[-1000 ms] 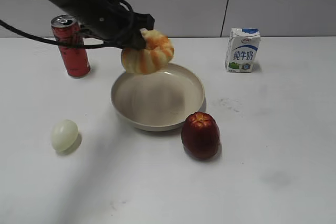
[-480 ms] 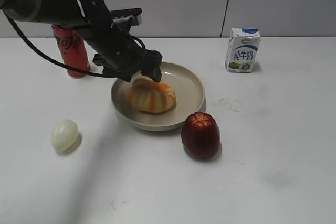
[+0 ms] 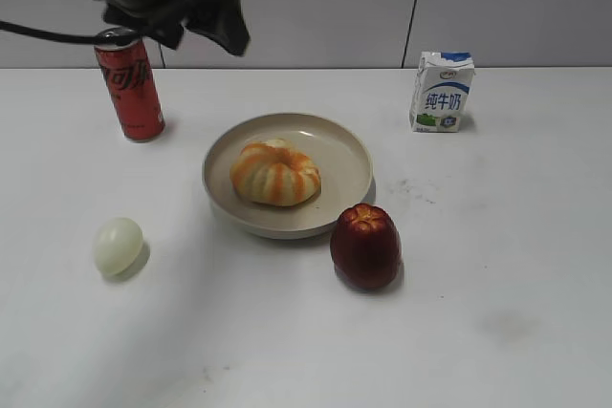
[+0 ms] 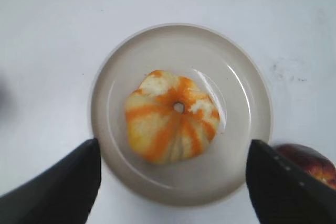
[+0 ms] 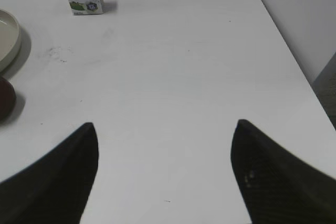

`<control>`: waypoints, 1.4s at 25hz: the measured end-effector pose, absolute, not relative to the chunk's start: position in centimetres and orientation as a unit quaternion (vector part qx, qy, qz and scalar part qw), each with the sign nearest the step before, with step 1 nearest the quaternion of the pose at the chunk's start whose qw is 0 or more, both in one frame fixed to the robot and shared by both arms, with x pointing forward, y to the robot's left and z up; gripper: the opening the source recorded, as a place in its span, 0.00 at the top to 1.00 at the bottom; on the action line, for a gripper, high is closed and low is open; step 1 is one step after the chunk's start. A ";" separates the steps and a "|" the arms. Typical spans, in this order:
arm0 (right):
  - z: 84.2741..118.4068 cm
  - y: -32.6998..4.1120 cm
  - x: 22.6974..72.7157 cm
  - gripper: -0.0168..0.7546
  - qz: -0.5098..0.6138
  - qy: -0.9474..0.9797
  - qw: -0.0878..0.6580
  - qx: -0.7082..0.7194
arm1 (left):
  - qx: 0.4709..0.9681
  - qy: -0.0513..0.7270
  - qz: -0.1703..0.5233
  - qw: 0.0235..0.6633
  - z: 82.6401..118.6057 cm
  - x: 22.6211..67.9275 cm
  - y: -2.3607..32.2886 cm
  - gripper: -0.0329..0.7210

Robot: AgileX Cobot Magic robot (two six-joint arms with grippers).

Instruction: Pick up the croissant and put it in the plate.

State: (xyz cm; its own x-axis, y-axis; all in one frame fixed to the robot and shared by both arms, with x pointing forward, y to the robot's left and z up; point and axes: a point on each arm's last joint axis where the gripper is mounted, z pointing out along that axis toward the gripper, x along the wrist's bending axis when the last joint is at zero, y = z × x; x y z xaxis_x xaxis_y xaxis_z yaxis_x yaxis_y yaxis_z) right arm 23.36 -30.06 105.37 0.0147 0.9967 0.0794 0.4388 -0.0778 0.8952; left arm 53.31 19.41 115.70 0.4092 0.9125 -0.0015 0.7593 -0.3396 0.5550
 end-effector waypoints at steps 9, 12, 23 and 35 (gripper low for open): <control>105.4 -30.1 23.4 0.21 0.395 0.580 0.353 0.619 | 0.738 0.619 0.175 0.205 113.6 44.9 27.7 0.12; 105.4 -30.1 23.4 0.21 0.395 0.580 0.353 0.619 | 0.732 0.622 0.181 0.213 111.2 40.2 28.3 0.12; 105.4 -30.1 23.4 0.21 0.395 0.580 0.353 0.619 | 0.680 0.574 0.304 0.339 107.0 26.9 29.5 0.13; 105.4 -30.1 23.4 0.21 0.395 0.580 0.353 0.619 | 0.664 0.555 0.338 0.370 105.6 24.6 29.7 0.16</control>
